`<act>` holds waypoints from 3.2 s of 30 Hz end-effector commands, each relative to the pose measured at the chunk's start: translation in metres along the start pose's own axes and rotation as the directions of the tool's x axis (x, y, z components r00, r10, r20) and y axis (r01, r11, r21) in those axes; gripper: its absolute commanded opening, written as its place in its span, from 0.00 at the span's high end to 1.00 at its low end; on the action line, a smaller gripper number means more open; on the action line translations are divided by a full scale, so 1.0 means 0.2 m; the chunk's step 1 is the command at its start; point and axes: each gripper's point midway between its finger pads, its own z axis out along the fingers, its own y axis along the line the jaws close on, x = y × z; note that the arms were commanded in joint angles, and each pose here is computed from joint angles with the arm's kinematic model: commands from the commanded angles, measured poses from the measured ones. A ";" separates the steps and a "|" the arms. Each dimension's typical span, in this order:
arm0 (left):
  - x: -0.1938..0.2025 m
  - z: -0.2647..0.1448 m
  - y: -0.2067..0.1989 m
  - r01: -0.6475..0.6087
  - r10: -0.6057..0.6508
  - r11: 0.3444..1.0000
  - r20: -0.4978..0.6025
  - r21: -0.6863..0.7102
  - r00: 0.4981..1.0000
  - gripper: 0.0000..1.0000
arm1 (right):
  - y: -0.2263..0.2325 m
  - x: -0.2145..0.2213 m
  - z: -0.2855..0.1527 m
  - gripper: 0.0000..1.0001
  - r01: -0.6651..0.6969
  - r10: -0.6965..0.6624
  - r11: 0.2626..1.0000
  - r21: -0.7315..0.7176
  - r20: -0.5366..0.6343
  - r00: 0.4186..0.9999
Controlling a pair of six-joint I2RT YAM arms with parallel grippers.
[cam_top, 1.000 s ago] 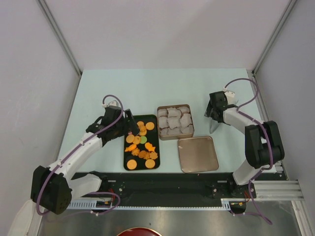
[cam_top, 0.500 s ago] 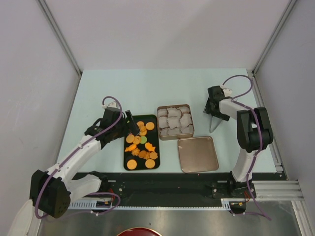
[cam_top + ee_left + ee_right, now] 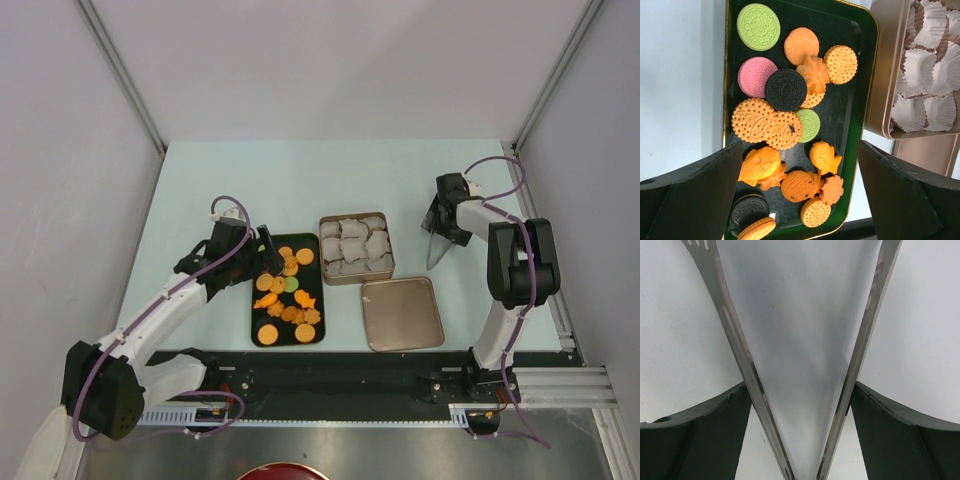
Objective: Pack the cookies
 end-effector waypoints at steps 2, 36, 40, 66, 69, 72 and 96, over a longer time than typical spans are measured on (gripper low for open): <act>0.00 0.01 -0.03 -0.010 0.010 0.999 0.003 0.037 1.000 0.00 | -0.10 0.27 0.10 0.18 -0.031 0.034 0.999 0.018 -0.181 0.983; 0.03 0.02 -0.06 -0.013 0.013 0.999 -0.012 0.040 1.000 0.00 | 0.04 -0.10 -0.51 0.69 0.011 0.002 0.996 -0.092 0.136 0.991; 0.02 0.01 -0.08 -0.018 0.018 0.999 -0.009 0.046 1.000 0.00 | 0.09 -0.18 -0.67 0.85 -0.018 0.056 0.985 -0.172 0.217 0.975; 0.07 -0.06 -0.32 -0.072 0.076 0.980 -0.015 0.186 0.997 0.00 | 0.49 0.00 -1.41 1.00 0.260 -0.092 0.678 -0.688 0.271 0.958; 0.08 -0.08 -0.34 -0.076 0.080 0.975 -0.009 0.209 0.997 0.00 | 0.50 0.07 -1.41 1.00 0.322 -0.180 0.660 -0.678 0.273 0.945; 0.08 -0.10 -0.37 -0.076 0.078 0.970 0.001 0.230 0.997 0.00 | 0.52 0.09 -1.41 1.00 0.337 -0.191 0.658 -0.673 0.283 0.940; 0.00 -0.23 -0.09 -0.119 0.116 0.993 0.131 0.013 0.985 0.00 | 0.65 0.42 -1.48 0.74 0.594 -0.495 0.574 -0.564 0.339 0.800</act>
